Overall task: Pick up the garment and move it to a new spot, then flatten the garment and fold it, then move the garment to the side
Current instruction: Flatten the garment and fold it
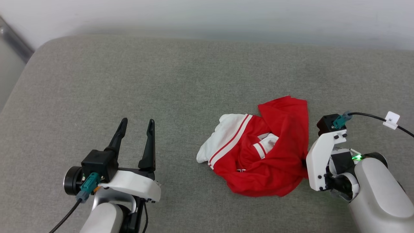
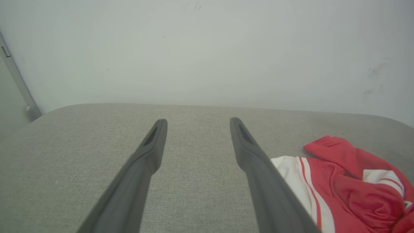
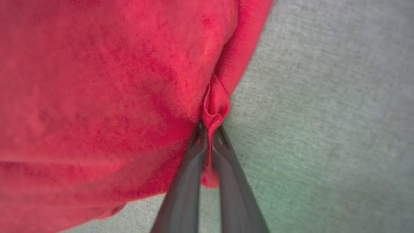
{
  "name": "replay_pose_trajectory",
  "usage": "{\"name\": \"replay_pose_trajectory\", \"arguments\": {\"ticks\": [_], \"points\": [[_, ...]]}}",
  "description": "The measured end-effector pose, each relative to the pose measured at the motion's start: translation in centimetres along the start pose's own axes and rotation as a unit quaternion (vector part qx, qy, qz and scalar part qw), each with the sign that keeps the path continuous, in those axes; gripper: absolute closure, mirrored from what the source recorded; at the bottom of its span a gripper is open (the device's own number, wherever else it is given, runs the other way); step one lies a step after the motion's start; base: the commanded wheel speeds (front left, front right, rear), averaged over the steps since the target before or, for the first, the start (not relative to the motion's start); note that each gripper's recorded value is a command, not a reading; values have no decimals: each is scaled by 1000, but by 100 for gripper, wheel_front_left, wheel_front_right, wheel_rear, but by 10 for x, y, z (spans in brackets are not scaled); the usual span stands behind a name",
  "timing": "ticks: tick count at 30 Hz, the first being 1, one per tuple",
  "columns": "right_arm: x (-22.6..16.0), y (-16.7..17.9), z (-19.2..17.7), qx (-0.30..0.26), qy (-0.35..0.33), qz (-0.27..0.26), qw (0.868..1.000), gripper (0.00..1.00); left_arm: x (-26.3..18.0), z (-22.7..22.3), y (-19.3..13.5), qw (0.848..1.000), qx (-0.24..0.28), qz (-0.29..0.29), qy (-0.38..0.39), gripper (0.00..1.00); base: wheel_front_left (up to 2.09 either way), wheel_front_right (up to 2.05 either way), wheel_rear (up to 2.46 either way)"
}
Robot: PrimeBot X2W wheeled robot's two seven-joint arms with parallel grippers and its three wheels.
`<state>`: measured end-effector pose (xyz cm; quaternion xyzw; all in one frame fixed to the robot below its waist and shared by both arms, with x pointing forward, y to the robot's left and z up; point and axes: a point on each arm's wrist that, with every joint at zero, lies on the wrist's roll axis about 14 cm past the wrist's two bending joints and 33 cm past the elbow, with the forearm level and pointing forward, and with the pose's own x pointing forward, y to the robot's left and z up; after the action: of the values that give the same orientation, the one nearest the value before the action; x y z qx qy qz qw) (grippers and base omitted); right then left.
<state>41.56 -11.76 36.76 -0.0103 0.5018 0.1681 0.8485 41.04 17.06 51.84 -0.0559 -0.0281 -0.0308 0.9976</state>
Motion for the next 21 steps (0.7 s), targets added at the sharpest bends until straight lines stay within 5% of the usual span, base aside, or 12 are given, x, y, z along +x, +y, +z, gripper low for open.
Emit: {"name": "replay_pose_trajectory", "arguments": {"ticks": [8, 17, 18, 21], "points": [[-59, -19, 38, -15, -146, -33, 989, 100, -4, 7, -14, 1000, -4, -16, -7, 0, 0, 0, 0], [-88, -22, -88, 93, -112, -66, 987, 100, -15, 13, -32, 999, -11, -36, -7, 0, 0, 0, 0], [-85, -15, -108, 105, -91, -62, 988, 91, -15, 13, -33, 999, -12, -38, -6, 0, 0, 0, 0], [-78, 3, -147, 141, -54, -45, 987, 37, -17, 13, -35, 999, -14, -40, -5, 0, 0, 0, 0]]}}
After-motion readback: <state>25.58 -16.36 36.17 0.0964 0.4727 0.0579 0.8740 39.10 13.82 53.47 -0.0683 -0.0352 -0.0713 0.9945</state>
